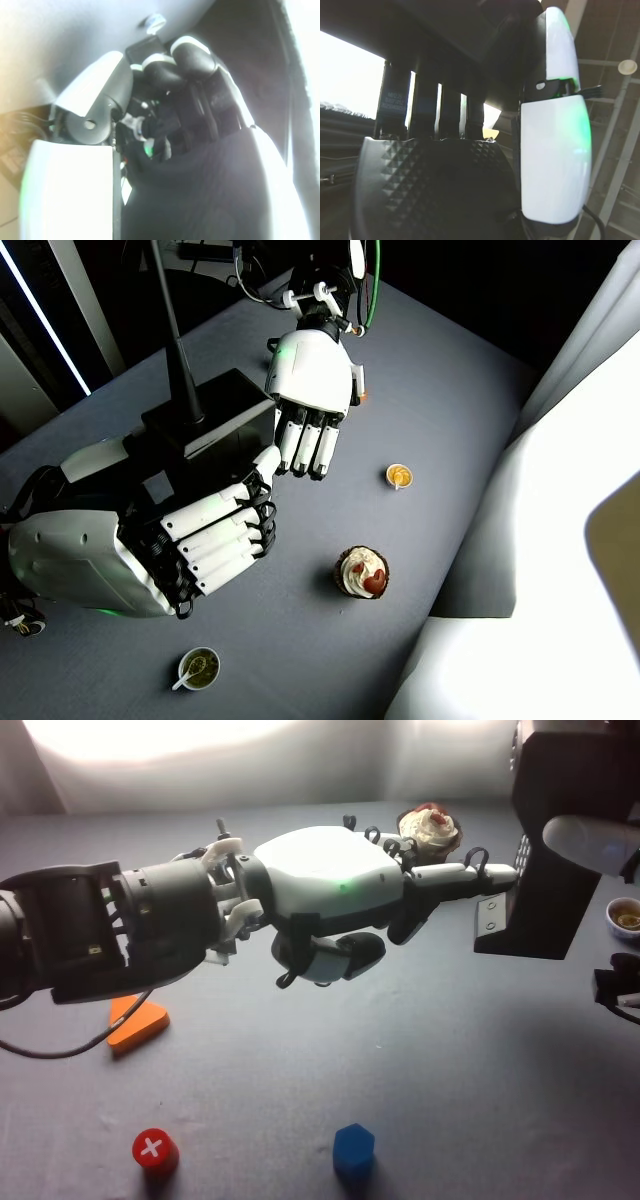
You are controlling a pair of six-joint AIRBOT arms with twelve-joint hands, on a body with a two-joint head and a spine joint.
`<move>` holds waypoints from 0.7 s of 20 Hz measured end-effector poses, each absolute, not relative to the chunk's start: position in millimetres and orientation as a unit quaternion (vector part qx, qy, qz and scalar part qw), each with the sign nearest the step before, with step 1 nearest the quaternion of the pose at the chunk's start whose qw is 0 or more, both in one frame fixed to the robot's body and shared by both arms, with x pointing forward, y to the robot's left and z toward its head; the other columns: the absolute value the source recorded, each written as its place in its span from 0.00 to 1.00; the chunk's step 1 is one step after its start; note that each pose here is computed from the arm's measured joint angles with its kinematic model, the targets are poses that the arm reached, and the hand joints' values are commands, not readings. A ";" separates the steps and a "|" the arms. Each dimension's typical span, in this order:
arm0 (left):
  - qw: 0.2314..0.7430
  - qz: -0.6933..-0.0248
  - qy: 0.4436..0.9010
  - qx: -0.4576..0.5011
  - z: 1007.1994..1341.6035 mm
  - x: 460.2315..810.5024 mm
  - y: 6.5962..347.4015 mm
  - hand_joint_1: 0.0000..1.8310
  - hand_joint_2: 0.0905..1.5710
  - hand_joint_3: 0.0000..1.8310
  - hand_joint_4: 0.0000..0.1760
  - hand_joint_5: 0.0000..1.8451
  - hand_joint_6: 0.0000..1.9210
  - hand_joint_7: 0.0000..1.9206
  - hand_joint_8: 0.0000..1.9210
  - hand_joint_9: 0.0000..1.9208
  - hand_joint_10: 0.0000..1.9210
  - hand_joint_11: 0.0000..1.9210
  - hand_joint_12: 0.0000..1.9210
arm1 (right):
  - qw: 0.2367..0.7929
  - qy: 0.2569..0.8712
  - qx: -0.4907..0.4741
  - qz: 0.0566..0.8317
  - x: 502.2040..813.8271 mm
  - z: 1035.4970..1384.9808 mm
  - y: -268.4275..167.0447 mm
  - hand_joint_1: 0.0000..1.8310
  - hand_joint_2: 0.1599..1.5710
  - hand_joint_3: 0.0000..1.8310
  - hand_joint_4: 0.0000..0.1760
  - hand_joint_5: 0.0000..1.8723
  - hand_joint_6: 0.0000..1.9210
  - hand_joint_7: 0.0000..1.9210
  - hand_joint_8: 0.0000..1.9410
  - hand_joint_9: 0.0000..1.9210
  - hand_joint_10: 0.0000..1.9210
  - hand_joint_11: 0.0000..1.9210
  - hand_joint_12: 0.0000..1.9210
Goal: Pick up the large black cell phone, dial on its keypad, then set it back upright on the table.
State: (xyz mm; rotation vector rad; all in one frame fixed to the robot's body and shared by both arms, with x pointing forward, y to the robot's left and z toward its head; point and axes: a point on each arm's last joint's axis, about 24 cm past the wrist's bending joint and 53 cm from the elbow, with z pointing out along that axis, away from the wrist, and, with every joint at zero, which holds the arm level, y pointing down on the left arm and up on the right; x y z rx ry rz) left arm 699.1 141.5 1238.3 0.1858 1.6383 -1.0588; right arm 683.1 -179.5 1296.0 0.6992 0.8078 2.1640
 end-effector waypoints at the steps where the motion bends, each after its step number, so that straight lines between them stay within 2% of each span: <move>1: 0.556 -0.451 0.693 0.082 1239.5 695.7 143.3 0.80 0.67 0.27 0.91 0.00 0.00 0.30 0.87 0.28 1.00 0.11 1.00 | 0.356 0.313 0.269 0.838 682.5 1296.3 -178.9 0.68 0.69 0.00 0.00 0.52 0.43 0.49 0.65 0.49 0.57 0.49 0.76; 5: 0.562 -0.444 0.692 0.093 1247.9 686.5 166.1 0.80 0.65 0.29 0.86 0.00 0.00 0.30 0.88 0.29 1.00 0.18 1.00 | 0.353 0.316 0.268 0.839 681.5 1295.5 -176.1 0.67 0.69 0.00 0.00 0.52 0.44 0.49 0.64 0.50 0.56 0.49 0.76; 7: 0.568 -0.436 0.692 0.089 1251.6 686.3 180.1 0.80 0.63 0.33 0.90 0.00 0.00 0.31 0.87 0.31 1.00 0.24 1.00 | 0.354 0.315 0.269 0.839 682.0 1295.6 -176.9 0.67 0.69 0.00 0.00 0.51 0.46 0.49 0.63 0.51 0.54 0.50 0.73; 8: 0.566 -0.437 0.694 0.086 1250.3 686.0 183.6 0.80 0.62 0.34 0.87 0.00 0.00 0.31 0.87 0.31 1.00 0.25 1.00 | 0.353 0.315 0.270 0.839 682.0 1295.6 -176.8 0.67 0.69 0.00 0.00 0.51 0.47 0.49 0.62 0.51 0.54 0.50 0.73; 9: 0.564 -0.432 0.699 0.086 1245.5 686.4 186.7 0.80 0.62 0.35 0.84 0.00 0.00 0.31 0.87 0.31 1.00 0.23 1.00 | 0.353 0.316 0.269 0.839 681.9 1295.4 -176.6 0.73 0.70 0.00 0.00 0.49 0.47 0.45 0.60 0.48 0.67 0.49 0.73; 10: 0.563 -0.426 0.703 0.090 1242.3 687.2 188.5 0.80 0.61 0.36 0.87 0.00 0.00 0.32 0.87 0.31 1.00 0.24 1.00 | 0.353 0.316 0.269 0.839 681.9 1295.5 -176.6 0.74 0.70 0.00 0.00 0.49 0.46 0.44 0.61 0.46 0.71 0.47 0.73; 11: 0.563 -0.424 0.703 0.090 1241.6 688.4 190.3 0.80 0.61 0.36 0.83 0.00 0.00 0.31 0.88 0.31 1.00 0.22 1.00 | 0.353 0.315 0.269 0.839 681.9 1295.6 -176.6 0.75 0.69 0.00 0.00 0.51 0.44 0.46 0.58 0.48 0.67 0.46 0.69; 12: 0.566 -0.424 0.702 0.088 1242.5 690.8 192.5 0.80 0.60 0.36 0.85 0.00 0.00 0.31 0.88 0.31 1.00 0.24 1.00 | 0.354 0.315 0.269 0.838 682.1 1295.5 -177.0 0.75 0.69 0.00 0.00 0.50 0.43 0.46 0.59 0.48 0.68 0.47 0.69; 13: 0.567 -0.427 0.700 0.082 1243.8 693.6 193.3 0.80 0.60 0.37 0.84 0.00 0.00 0.31 0.88 0.32 1.00 0.25 1.00 | 0.355 0.316 0.268 0.838 682.3 1295.8 -177.3 0.70 0.69 0.00 0.00 0.52 0.42 0.50 0.62 0.49 0.59 0.47 0.73; 14: 0.566 -0.429 0.700 0.077 1242.8 695.4 191.0 0.81 0.60 0.37 0.85 0.00 0.00 0.32 0.89 0.32 1.00 0.23 1.00 | 0.355 0.315 0.268 0.838 682.4 1295.9 -177.6 0.69 0.69 0.00 0.00 0.52 0.42 0.50 0.64 0.49 0.57 0.47 0.73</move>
